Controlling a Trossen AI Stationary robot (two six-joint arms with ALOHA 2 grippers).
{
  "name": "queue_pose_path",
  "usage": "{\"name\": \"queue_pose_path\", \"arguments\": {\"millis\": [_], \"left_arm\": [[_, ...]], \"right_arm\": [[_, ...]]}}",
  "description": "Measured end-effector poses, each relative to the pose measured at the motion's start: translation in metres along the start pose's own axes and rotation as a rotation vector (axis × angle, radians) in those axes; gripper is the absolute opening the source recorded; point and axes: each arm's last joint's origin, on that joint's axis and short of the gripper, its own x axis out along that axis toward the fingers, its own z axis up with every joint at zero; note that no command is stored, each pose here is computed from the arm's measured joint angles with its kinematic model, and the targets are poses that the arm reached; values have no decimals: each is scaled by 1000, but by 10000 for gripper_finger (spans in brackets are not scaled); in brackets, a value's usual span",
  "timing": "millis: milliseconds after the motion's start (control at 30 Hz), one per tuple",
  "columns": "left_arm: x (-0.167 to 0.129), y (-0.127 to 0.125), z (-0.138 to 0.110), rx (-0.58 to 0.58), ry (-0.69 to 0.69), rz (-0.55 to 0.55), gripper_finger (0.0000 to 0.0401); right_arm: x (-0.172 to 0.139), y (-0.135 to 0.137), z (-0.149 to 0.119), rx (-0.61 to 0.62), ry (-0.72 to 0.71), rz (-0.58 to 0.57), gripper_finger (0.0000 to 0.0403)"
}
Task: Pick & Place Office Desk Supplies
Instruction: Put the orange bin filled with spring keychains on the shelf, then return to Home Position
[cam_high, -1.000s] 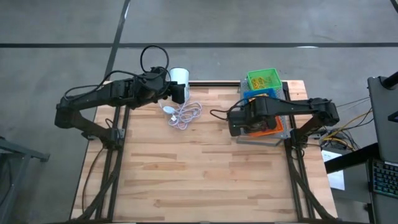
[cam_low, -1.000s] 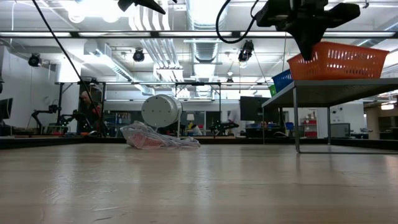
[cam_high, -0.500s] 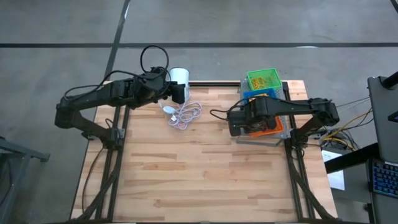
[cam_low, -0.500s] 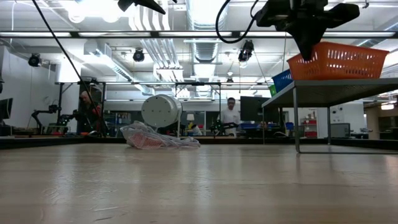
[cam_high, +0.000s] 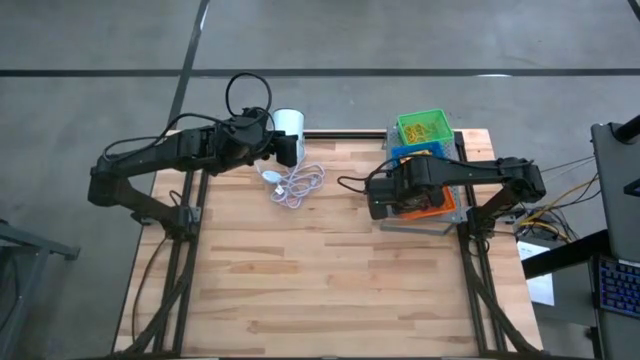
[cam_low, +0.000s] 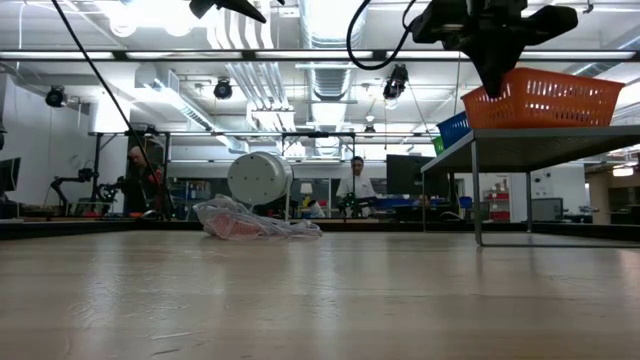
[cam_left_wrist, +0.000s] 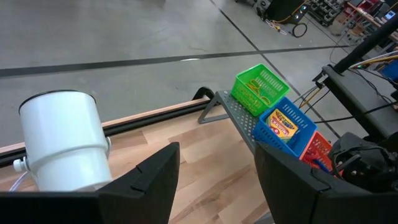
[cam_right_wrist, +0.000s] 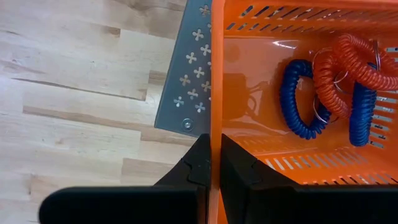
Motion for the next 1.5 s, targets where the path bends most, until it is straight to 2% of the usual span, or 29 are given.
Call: {"name": "queue_pose_path", "arguments": {"millis": [567, 1000, 1500], "left_arm": [[0, 0, 0, 0, 0, 0, 212], [0, 0, 0, 0, 0, 0, 212], [0, 0, 0, 0, 0, 0, 212]], "right_arm": [[0, 3, 1, -21, -28, 24, 16], [0, 4, 1, -33, -33, 33, 86], [0, 4, 1, -32, -29, 37, 121]]}}
